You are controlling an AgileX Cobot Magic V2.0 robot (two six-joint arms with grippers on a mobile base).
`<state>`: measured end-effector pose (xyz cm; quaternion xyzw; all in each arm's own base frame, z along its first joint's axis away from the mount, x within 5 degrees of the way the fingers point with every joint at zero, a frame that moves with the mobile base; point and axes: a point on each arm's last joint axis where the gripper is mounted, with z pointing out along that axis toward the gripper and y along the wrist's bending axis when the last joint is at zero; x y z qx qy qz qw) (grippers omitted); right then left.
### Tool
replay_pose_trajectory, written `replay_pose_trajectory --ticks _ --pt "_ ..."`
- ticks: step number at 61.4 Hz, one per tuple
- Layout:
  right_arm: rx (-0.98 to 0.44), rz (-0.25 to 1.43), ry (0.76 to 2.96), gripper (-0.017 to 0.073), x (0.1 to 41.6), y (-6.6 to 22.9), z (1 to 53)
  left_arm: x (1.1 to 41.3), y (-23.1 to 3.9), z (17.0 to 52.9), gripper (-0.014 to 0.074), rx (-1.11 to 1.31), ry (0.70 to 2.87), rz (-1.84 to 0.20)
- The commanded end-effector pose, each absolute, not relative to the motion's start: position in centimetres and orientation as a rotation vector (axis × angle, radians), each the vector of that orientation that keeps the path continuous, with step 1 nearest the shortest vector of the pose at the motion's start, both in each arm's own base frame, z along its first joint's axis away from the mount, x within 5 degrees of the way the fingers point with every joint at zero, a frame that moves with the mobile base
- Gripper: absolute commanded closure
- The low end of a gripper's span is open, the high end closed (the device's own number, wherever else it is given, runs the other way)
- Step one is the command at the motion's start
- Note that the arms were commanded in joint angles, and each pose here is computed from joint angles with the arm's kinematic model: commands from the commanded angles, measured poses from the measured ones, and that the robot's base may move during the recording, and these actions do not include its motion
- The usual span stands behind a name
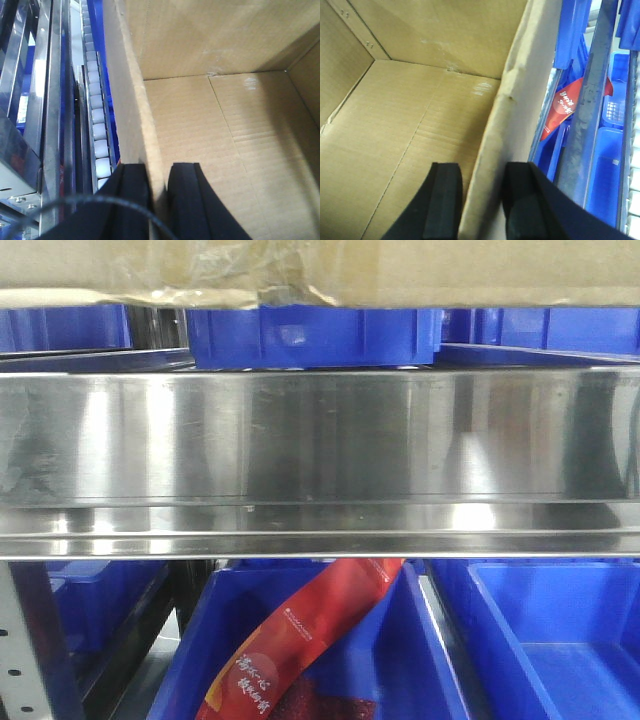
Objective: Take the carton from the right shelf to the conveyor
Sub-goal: 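Pull the held carton back from the shelf with both grippers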
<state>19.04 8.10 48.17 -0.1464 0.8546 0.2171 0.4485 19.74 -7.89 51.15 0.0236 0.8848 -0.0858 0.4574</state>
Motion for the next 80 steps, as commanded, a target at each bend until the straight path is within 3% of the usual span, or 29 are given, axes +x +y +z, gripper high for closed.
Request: replay_pose_trajectory --ticks 1,80 --pt "-0.371 0.529 2.042 0.0619 18.60 7.93 49.05 19.52 -7.62 51.77 0.0610 0.068 2.138 -0.194" --pt "-0.371 0.529 2.042 0.0619 18.68 7.95 49.03 19.75 -7.74 51.65 0.0610 0.070 2.142 -0.192"
